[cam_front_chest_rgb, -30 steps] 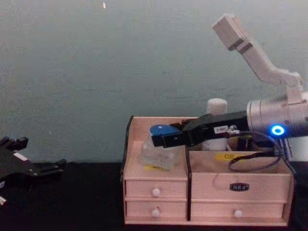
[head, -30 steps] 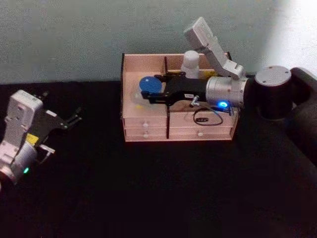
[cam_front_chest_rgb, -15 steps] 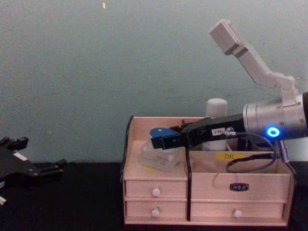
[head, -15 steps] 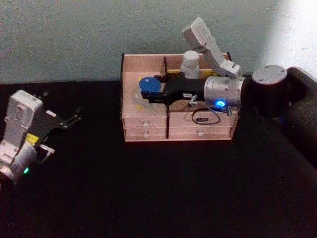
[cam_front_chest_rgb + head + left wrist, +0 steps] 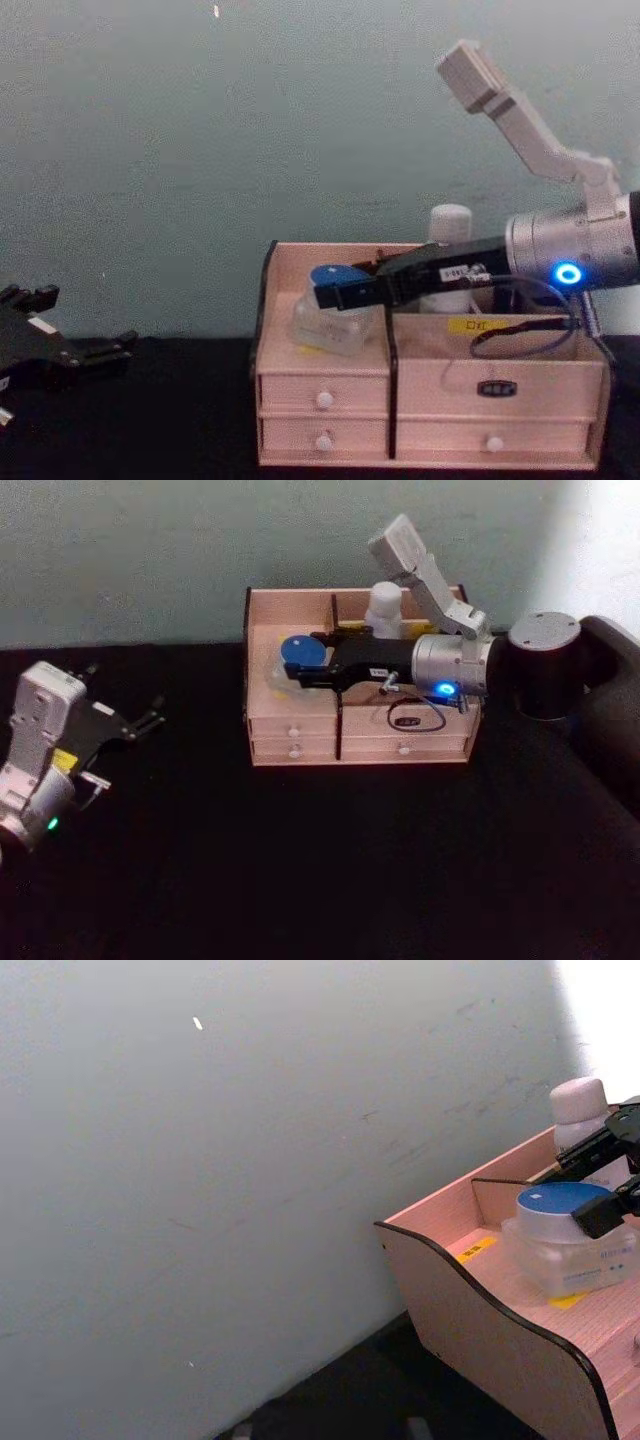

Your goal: Pick up the facial cleanser and watermelon frost from the table and place them into the tiered storage box.

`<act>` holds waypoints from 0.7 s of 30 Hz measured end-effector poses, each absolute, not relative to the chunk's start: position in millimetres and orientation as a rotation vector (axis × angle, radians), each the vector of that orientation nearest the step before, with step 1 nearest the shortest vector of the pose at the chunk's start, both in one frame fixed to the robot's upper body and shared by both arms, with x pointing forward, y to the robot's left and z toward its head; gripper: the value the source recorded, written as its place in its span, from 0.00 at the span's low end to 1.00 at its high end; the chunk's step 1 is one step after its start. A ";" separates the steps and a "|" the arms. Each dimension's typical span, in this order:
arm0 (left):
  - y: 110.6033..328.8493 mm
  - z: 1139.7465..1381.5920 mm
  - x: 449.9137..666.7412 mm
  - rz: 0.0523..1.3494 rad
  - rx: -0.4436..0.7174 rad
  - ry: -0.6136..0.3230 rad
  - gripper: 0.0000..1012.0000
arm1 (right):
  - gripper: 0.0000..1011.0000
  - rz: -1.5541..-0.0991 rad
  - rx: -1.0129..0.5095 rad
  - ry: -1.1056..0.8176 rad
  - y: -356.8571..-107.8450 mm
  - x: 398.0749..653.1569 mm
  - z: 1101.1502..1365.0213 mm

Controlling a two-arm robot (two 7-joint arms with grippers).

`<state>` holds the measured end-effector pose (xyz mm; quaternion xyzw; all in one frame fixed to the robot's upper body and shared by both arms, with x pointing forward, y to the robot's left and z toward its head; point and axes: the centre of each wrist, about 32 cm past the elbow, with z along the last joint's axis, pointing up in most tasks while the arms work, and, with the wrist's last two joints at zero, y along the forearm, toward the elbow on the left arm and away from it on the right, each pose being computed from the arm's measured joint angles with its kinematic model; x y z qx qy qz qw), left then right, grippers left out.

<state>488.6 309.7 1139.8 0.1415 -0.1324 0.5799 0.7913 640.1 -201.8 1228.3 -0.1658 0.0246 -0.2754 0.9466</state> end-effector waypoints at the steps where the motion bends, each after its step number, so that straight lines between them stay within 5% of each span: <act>1: 309.7 1139.8 488.6 1.248 0.304 -0.285 0.99 | 0.71 -0.561 -0.337 0.050 -201.8 640.0 1228.3; 12: 309.7 1139.8 488.6 1.248 0.304 -0.285 0.99 | 0.99 -0.560 -0.337 0.050 -201.9 639.8 1228.3; 21: 309.7 1139.8 488.6 1.248 0.304 -0.285 0.99 | 0.99 -0.561 -0.337 0.049 -202.0 639.5 1228.3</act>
